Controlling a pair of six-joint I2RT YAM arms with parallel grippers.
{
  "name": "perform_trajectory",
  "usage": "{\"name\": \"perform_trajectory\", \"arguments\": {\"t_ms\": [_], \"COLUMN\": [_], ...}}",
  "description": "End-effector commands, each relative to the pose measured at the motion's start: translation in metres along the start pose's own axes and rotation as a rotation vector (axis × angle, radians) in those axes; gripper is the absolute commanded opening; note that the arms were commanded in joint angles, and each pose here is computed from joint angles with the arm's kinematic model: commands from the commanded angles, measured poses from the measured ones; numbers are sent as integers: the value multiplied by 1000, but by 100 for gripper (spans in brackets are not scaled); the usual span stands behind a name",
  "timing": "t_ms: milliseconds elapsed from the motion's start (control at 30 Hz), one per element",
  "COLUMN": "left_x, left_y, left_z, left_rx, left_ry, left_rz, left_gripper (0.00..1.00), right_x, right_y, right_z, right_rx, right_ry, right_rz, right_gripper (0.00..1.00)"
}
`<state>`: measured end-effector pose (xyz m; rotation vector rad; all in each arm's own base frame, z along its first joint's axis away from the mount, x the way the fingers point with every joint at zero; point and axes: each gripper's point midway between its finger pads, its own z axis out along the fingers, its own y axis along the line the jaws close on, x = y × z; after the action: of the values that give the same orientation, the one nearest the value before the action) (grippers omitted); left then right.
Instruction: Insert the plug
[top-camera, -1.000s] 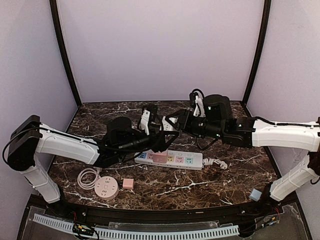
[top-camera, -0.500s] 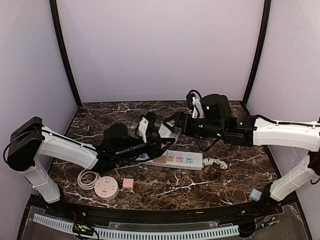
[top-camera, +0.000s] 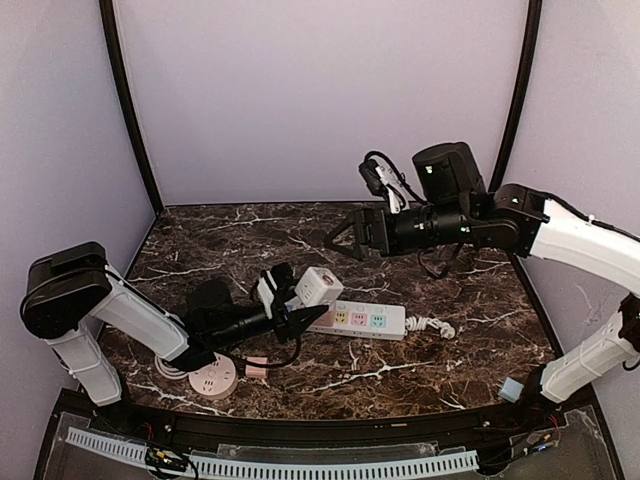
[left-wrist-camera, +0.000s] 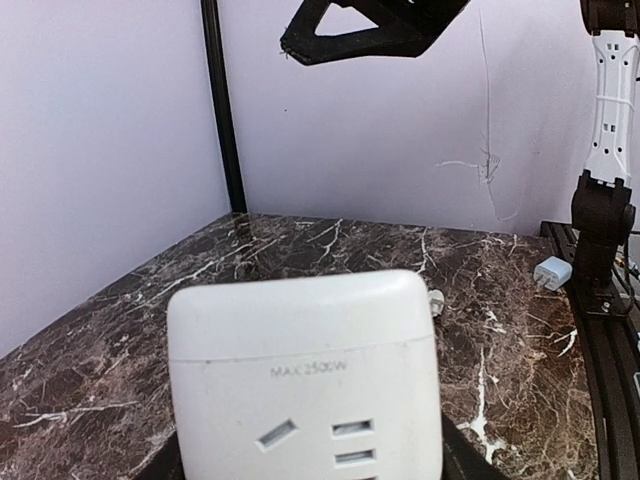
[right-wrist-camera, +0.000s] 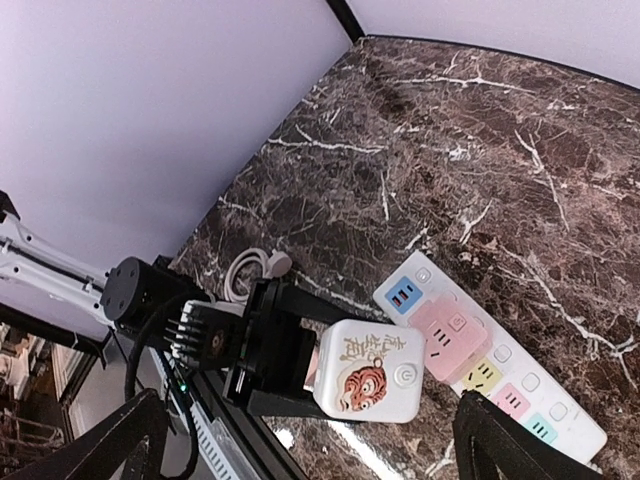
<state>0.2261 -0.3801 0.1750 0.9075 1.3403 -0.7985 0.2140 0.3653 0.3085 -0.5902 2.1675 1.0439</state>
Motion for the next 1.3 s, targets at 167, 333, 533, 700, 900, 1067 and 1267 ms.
{"name": "perform_trajectory", "arguments": {"t_ms": [167, 333, 533, 700, 900, 1067, 1267], "left_x": [-30, -33, -39, -41, -42, -42, -42], "left_y": [-4, -6, -6, -6, -7, -6, -4], "left_z": [-14, -16, -18, -19, -17, -16, -15], "left_rx": [10, 16, 17, 17, 22, 18, 7], "left_ry": [-169, -178, -186, -184, -185, -183, -180], "left_rz": [116, 147, 156, 161, 162, 161, 170], "left_gripper": [11, 11, 11, 11, 10, 11, 10], "right_x": [36, 38, 45, 51, 56, 57, 60], "right_y": [-3, 3, 7, 5, -1, -1, -2], "right_z": [18, 25, 38, 48, 62, 72, 80], "right_rx": [-1, -24, -52, -48, -28, -22, -16], "right_ry": [259, 316, 372, 409, 448, 487, 523], "right_rz": [-32, -19, -3, 18, 39, 52, 53], "right_gripper": [99, 99, 99, 99, 99, 88, 70]}}
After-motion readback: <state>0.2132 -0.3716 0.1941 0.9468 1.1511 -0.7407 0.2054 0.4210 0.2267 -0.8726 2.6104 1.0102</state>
